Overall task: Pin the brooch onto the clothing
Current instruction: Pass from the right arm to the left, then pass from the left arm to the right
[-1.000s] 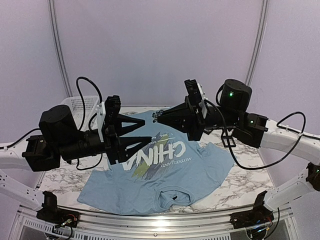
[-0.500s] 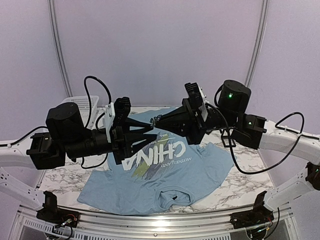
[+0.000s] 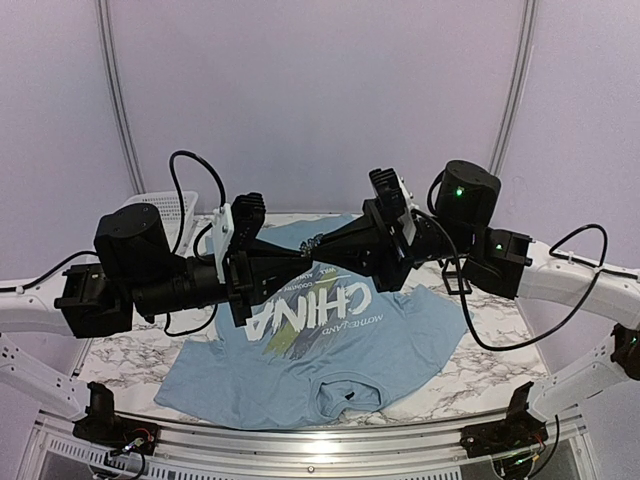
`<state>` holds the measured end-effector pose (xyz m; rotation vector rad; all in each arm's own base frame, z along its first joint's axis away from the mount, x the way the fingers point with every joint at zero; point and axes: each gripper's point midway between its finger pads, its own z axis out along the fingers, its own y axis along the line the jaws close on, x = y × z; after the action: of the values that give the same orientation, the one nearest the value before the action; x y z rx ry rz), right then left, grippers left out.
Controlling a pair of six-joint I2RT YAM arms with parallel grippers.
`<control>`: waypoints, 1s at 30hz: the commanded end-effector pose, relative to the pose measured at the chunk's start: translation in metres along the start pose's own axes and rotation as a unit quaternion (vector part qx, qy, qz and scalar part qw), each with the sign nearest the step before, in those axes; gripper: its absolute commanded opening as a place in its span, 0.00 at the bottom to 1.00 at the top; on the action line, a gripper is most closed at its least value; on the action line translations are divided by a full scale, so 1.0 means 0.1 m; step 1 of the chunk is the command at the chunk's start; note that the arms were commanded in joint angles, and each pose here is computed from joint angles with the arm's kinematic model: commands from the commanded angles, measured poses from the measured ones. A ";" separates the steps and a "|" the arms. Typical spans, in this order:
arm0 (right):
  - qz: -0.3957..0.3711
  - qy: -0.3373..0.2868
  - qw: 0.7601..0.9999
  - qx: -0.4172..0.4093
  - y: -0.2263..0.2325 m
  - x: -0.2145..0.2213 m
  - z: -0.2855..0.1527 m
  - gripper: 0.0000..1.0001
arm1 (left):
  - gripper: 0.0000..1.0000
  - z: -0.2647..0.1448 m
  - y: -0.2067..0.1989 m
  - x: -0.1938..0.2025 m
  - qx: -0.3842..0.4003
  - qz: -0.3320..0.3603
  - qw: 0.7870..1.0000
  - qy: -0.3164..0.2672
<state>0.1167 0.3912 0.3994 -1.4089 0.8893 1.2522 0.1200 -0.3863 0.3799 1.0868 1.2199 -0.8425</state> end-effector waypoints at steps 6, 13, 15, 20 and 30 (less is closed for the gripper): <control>-0.009 -0.002 1.000 -0.002 -0.01 -0.06 0.04 0.00 | 0.08 -0.08 0.07 -0.21 -0.014 0.008 0.999 -0.027; -0.006 0.001 1.000 -0.002 -0.01 -0.03 0.04 0.00 | 0.00 -0.10 0.06 -0.23 -0.012 0.006 0.999 -0.032; -0.005 0.002 1.000 -0.002 -0.01 -0.02 0.05 0.00 | 0.00 -0.10 0.06 -0.22 -0.013 0.006 0.999 -0.033; -0.003 0.006 1.000 -0.003 0.00 0.00 0.05 0.00 | 0.00 -0.11 0.10 -0.18 -0.026 0.007 0.999 -0.031; 0.037 0.082 0.983 0.159 -0.49 0.22 -0.33 0.77 | 0.00 -0.21 0.74 0.67 -0.257 0.224 0.928 0.154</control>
<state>0.1473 0.3913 0.3825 -1.3424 1.0621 1.1080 0.1649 -0.3623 0.3477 1.0070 1.2964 -0.4576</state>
